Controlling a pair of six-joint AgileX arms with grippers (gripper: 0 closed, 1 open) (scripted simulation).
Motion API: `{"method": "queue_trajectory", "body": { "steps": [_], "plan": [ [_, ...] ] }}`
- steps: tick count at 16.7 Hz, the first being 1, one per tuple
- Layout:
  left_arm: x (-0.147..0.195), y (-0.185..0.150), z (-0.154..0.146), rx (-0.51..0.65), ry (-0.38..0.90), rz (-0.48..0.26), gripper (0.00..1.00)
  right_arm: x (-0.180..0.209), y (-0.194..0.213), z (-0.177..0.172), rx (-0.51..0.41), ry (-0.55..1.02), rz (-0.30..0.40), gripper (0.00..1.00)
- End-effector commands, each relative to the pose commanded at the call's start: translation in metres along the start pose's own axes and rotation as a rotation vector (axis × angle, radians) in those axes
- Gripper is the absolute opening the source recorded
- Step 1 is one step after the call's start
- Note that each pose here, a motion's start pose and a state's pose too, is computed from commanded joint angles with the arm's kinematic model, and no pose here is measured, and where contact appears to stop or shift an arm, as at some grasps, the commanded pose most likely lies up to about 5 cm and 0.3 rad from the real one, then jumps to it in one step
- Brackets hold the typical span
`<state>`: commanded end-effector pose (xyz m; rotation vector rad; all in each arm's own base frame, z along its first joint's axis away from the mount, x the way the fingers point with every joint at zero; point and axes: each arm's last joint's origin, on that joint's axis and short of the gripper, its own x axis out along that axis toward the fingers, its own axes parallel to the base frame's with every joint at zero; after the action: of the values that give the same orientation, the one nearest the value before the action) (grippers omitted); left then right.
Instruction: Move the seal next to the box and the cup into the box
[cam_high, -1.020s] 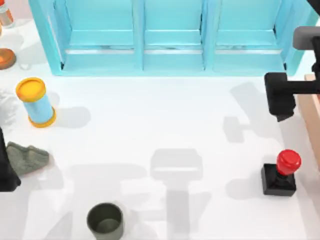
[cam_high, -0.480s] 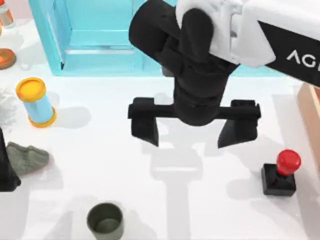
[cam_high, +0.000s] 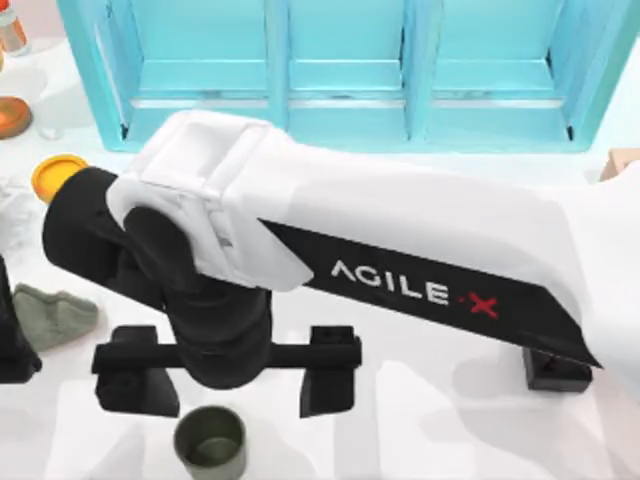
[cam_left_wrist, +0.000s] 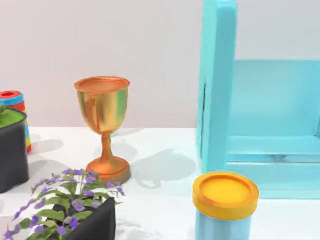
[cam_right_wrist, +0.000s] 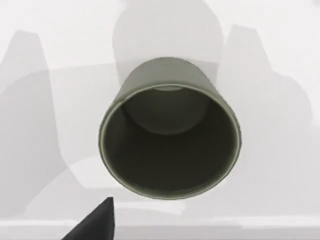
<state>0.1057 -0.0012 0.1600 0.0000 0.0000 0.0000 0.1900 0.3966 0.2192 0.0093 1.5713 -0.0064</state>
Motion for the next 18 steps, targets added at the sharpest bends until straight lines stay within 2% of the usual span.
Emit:
{"method": "queue_trajectory", "body": {
  "steps": [5, 12, 17, 18],
  "plan": [
    [0.0, 0.0, 0.0, 0.0, 0.0, 0.0, 1.0, 0.005, -0.001, 0.001, 0.0, 0.0, -0.001, 1.0],
    [0.0, 0.0, 0.0, 0.0, 0.0, 0.0, 1.0, 0.073, 0.001, 0.001, 0.0, -0.002, 0.004, 1.0],
    [0.0, 0.0, 0.0, 0.0, 0.0, 0.0, 1.0, 0.08, 0.0, 0.0, 0.0, 0.0, 0.0, 1.0],
    [0.0, 0.0, 0.0, 0.0, 0.0, 0.0, 1.0, 0.08, 0.0, 0.0, 0.0, 0.0, 0.0, 0.92]
  ]
}}
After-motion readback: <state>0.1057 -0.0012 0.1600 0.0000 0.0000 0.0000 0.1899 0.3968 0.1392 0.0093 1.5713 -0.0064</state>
